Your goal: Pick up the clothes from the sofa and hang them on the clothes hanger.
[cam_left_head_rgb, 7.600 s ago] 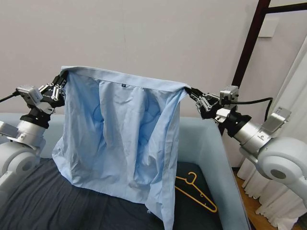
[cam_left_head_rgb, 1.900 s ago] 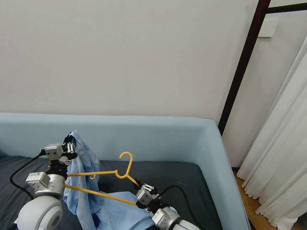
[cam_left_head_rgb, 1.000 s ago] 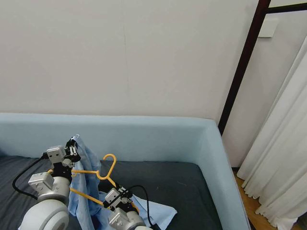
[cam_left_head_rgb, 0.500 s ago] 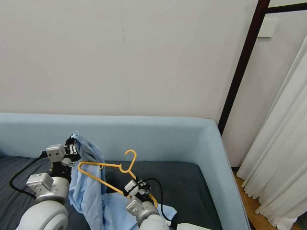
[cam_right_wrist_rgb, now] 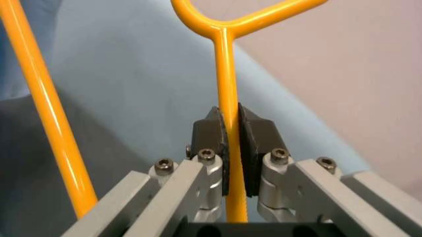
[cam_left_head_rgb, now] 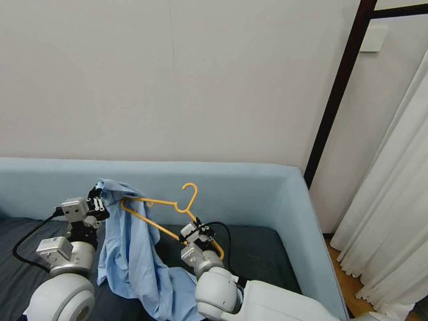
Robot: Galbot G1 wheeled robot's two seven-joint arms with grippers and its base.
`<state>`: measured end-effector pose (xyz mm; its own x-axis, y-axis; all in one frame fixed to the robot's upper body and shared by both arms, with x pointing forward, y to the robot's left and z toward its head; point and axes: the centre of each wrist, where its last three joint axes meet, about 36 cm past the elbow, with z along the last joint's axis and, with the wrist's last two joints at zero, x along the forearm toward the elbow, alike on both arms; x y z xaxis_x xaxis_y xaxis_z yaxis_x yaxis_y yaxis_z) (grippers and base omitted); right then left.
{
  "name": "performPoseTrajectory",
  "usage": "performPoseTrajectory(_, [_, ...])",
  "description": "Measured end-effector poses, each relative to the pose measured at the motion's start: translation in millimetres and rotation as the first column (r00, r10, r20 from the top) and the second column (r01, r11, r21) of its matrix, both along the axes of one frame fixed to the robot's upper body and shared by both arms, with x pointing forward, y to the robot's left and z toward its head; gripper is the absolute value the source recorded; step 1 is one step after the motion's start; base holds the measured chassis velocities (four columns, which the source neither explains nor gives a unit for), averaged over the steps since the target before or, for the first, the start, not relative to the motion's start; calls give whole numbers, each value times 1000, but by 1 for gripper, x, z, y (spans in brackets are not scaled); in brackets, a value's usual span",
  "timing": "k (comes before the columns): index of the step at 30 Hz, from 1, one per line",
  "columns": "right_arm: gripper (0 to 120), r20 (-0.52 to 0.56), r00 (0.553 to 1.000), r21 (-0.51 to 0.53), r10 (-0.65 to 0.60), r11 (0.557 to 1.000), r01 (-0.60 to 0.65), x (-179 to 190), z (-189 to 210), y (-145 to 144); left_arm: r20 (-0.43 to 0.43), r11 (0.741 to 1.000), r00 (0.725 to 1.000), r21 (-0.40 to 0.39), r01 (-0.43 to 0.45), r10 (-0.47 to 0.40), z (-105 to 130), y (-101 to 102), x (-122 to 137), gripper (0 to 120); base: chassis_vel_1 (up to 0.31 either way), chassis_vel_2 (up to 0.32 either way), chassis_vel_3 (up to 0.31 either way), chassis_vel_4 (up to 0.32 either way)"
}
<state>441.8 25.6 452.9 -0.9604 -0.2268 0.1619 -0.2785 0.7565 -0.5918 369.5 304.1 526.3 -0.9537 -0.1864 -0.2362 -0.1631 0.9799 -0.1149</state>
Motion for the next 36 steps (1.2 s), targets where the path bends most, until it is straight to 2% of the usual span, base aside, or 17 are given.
performPoseTrajectory(1, [4, 0, 1000, 0, 0, 1000, 0, 0, 0, 0, 0, 1000, 1000, 0, 0, 0, 0, 0, 0, 0, 0, 0, 0, 0])
performPoseTrajectory(6, [4, 165, 986, 17, 3, 1000, -5, 40, 31, 0, 76, 1000, 997, -17, 12, -10, 18, 1, 4, 0, 0, 0, 0, 0])
performPoseTrajectory(11, [4, 260, 963, 2, 68, 997, -71, 43, 58, -4, 127, 1000, 992, -4, 7, -6, 30, 4, 5, 0, 0, 0, 0, 0])
performPoseTrajectory(15, [4, 286, 952, -25, 111, 994, -108, 38, 58, -7, 133, 1000, 991, 5, -1, 1, 28, 4, 5, 0, 0, 0, 0, 0])
performPoseTrajectory(18, [4, 278, 948, -78, 157, 987, -141, 25, 29, -13, 90, 1000, 996, 17, -23, 21, 11, 3, 4, 0, 0, 0, 0, 0])
performPoseTrajectory(21, [4, 208, 961, -114, 180, 981, -159, -2, -20, -18, 21, 999, 999, 18, -43, 42, -9, 0, 0, 0, 0, 0, 0, 0])
performPoseTrajectory(22, [4, 208, 961, -114, 180, 981, -159, -2, -20, -18, 21, 999, 999, 18, -43, 42, -9, 0, 0, 0, 0, 0, 0, 0])
performPoseTrajectory(26, [4, 148, 969, -119, 198, 976, -181, -39, -58, -20, -20, 999, 998, 10, -52, 52, -19, -1, 0, 0, 0, 0, 0, 0])
performPoseTrajectory(36, [4, 175, 958, -126, 226, 970, -206, -65, -55, -32, -41, 998, 997, 7, -61, 61, -24, -2, -3, 0, 0, 0, 0, 0])
